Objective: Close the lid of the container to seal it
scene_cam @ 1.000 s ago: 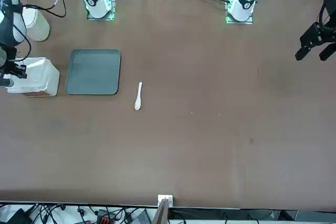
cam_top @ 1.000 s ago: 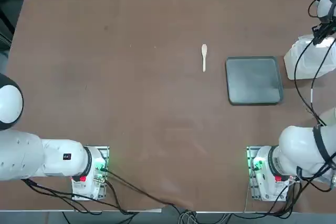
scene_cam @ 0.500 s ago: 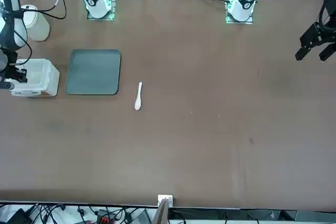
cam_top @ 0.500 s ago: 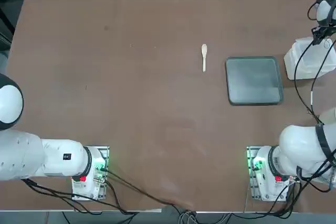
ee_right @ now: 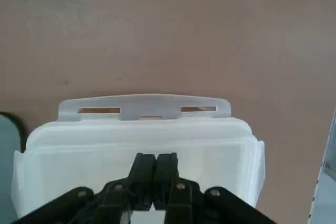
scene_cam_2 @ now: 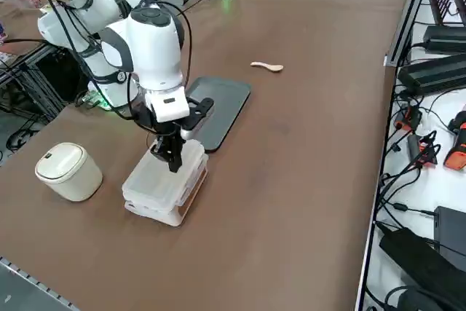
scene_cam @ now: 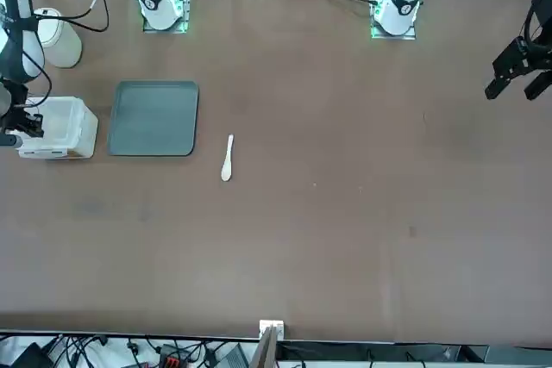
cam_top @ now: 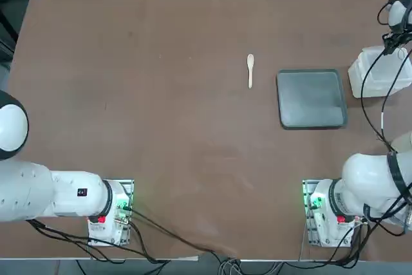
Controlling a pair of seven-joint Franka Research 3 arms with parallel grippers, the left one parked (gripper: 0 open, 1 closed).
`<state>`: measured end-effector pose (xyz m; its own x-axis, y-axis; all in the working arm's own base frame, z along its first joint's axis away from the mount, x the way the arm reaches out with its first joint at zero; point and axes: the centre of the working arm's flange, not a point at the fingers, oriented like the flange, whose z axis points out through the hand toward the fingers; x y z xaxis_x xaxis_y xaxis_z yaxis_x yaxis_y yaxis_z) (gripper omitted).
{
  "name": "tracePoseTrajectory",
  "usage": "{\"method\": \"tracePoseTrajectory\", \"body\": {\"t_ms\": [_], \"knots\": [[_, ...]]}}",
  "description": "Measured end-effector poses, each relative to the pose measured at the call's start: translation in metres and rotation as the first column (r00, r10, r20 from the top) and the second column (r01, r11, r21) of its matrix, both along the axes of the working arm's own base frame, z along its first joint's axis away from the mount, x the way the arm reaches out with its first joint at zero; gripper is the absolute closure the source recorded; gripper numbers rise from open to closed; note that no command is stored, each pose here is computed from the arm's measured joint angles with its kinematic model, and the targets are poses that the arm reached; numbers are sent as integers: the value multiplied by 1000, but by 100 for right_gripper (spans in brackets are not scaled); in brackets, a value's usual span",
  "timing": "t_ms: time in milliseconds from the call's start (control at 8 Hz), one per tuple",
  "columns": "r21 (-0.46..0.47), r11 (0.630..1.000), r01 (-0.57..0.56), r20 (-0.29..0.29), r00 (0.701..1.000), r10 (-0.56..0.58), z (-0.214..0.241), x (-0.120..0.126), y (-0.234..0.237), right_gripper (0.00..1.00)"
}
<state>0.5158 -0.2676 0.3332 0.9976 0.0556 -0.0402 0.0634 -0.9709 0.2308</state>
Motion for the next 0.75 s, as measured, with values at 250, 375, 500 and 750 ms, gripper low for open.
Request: {"method": "tracePoseTrajectory", "body": {"t_ms": [250,375,500,750], "knots": [[0,1000,-1,1,1000,1,0,0,0,98],[0,1000,0,1,1000,0,0,0,0,97],[1,1000,-2,1,1000,2,-1,1,0,93],[8,1000,-8,-7,1000,8,-9,2,3,67]]}}
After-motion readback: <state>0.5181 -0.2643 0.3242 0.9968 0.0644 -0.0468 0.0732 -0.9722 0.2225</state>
